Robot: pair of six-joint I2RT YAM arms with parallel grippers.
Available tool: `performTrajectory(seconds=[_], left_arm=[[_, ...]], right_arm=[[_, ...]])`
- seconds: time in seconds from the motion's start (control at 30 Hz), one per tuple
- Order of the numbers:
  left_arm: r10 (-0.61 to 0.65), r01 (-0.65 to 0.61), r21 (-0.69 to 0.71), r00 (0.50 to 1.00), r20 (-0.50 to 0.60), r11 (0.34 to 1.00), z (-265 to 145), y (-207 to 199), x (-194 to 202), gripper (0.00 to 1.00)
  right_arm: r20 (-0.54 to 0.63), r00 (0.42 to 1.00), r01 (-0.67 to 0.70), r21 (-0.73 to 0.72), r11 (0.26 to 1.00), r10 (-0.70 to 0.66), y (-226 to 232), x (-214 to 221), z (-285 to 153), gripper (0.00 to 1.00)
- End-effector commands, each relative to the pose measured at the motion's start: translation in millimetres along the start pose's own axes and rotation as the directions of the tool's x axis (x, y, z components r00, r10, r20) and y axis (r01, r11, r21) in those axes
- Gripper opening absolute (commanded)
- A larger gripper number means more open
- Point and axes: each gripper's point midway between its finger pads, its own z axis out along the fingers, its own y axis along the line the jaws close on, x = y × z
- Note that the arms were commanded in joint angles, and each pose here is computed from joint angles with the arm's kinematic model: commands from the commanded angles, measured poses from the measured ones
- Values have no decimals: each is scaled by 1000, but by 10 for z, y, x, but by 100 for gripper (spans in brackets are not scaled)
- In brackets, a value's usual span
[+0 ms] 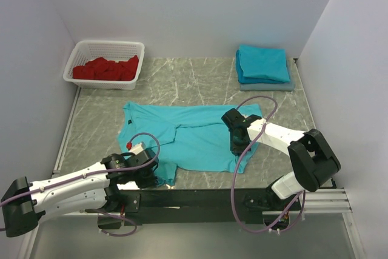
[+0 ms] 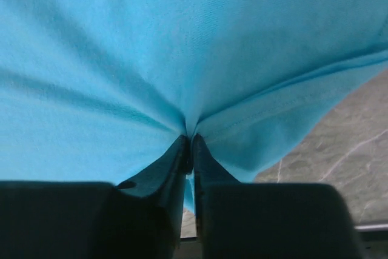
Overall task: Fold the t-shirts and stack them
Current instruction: Fold the tshirt
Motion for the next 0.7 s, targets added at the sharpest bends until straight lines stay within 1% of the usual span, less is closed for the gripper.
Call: performTrajectory(seconds=[0.0,0.07,0.13,0.23,0.27,0.3,0.33,0.37,0.47,0.6,0.67], left_arm=[[-1,-4,87,999,54,996,-101,-247,-118,1],[0,-7,93,997,81,996,-121,-263,-172,1],[0,-9,89,995,99,996,-158,-262,-210,1],[-9,0,77,993,115,997,-177,-242,-243,1],[-9,0,78,993,118,997,-184,-243,-250,1],[-10,0,81,993,118,997,-186,-248,-251,1],[-12,2,83,993,117,997,-187,-247,-248,1],[-14,4,86,993,117,996,-186,-252,-248,1],[-22,12,81,993,117,997,-184,-230,-247,1],[-38,30,72,991,125,997,-203,-188,-262,1],[-41,31,75,991,125,997,-202,-181,-261,1]], right_arm=[[20,1000,-25,80,996,23,-131,-31,-46,11],[32,999,-31,82,996,29,-145,-56,-81,7],[32,999,-35,91,995,32,-169,-58,-99,8],[23,999,-31,82,996,29,-162,-34,-105,16],[13,1000,-18,61,998,18,-131,-20,-99,23],[-1,1000,-8,36,999,8,-101,20,-90,28],[-14,1000,1,-24,1000,-1,7,34,-92,30],[-20,1000,19,-52,998,-20,52,53,-98,32],[-31,999,32,-109,994,-36,114,104,-138,33],[-57,998,30,-13,999,-31,-109,228,-115,33],[-54,998,19,31,999,-17,-192,244,-103,38]])
